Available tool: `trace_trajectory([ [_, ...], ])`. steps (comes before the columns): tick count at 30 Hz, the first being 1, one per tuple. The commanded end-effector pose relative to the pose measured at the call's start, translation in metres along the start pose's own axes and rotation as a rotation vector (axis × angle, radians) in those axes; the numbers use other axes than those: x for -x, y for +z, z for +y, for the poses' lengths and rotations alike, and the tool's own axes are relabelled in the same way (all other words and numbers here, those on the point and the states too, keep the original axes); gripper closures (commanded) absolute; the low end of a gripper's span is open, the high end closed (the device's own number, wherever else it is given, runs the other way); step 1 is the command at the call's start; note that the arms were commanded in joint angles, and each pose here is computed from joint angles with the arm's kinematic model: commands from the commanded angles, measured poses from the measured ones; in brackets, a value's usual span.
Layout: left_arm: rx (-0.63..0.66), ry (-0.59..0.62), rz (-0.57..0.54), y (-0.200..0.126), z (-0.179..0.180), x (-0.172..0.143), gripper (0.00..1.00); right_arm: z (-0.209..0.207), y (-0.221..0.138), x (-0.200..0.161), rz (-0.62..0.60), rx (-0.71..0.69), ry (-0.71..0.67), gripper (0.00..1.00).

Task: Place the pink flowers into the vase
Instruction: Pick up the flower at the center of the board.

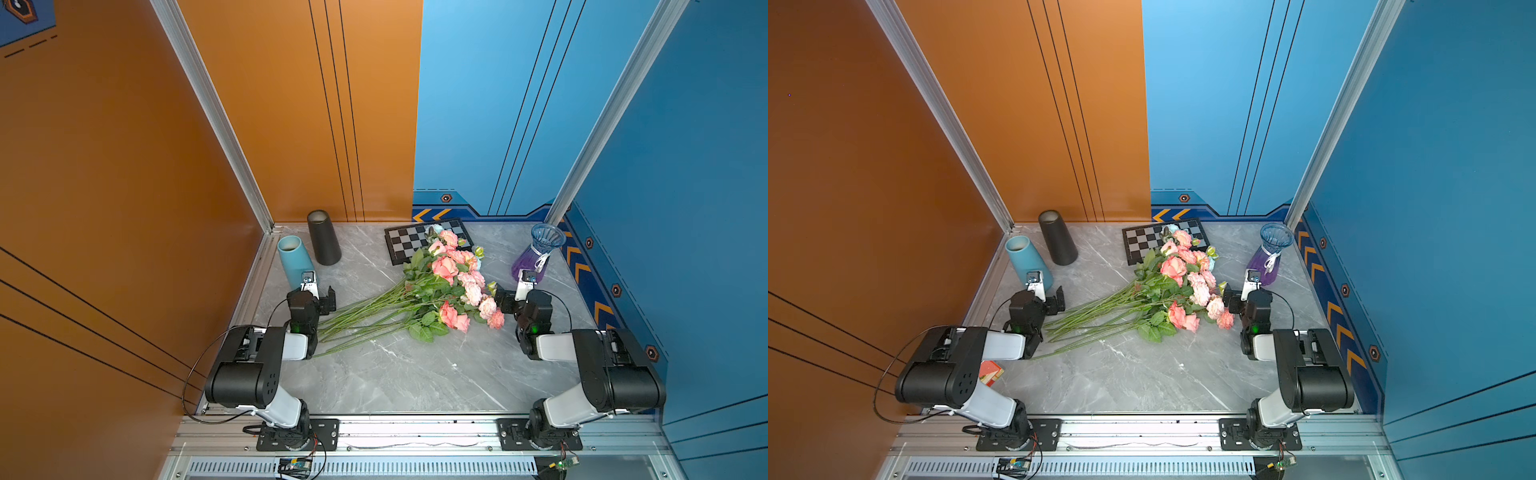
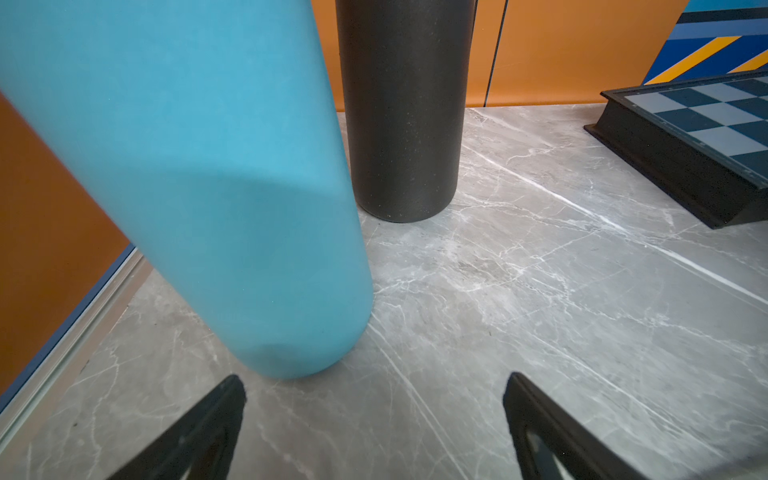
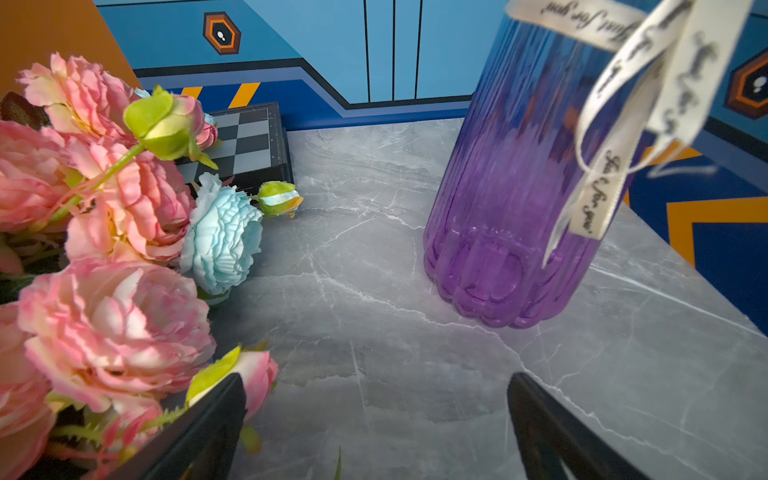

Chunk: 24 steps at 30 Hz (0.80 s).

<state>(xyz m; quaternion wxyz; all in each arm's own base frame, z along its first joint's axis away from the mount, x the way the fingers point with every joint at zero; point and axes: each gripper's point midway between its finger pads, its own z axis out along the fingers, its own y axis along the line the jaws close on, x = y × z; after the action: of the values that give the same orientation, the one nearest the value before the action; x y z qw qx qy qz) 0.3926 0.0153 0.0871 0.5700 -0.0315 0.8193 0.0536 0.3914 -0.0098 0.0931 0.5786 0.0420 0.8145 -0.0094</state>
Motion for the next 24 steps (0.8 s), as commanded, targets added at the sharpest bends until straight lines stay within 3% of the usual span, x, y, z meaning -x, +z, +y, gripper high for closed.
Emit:
trace_trajectory([
  [1,-0.007,0.007,-0.011,0.002,-0.002,0.004,0.01,0.001,0.004,0.000,0.007,0.010,-0.001,0.00],
  [6,-0.011,0.003,-0.008,0.002,-0.001,0.004,0.01,0.000,0.003,0.000,0.009,-0.002,-0.005,0.00],
  [8,-0.081,-0.042,-0.010,-0.001,-0.002,0.003,0.01,-0.001,0.003,0.000,0.008,-0.011,-0.006,0.00],
  [14,-0.129,-0.017,-0.010,0.001,-0.011,0.004,0.01,-0.002,0.003,0.000,0.006,-0.018,-0.006,0.00],
  [24,-0.134,-0.030,-0.009,0.002,-0.009,0.004,0.02,-0.007,0.004,0.002,0.018,-0.064,-0.006,0.00],
])
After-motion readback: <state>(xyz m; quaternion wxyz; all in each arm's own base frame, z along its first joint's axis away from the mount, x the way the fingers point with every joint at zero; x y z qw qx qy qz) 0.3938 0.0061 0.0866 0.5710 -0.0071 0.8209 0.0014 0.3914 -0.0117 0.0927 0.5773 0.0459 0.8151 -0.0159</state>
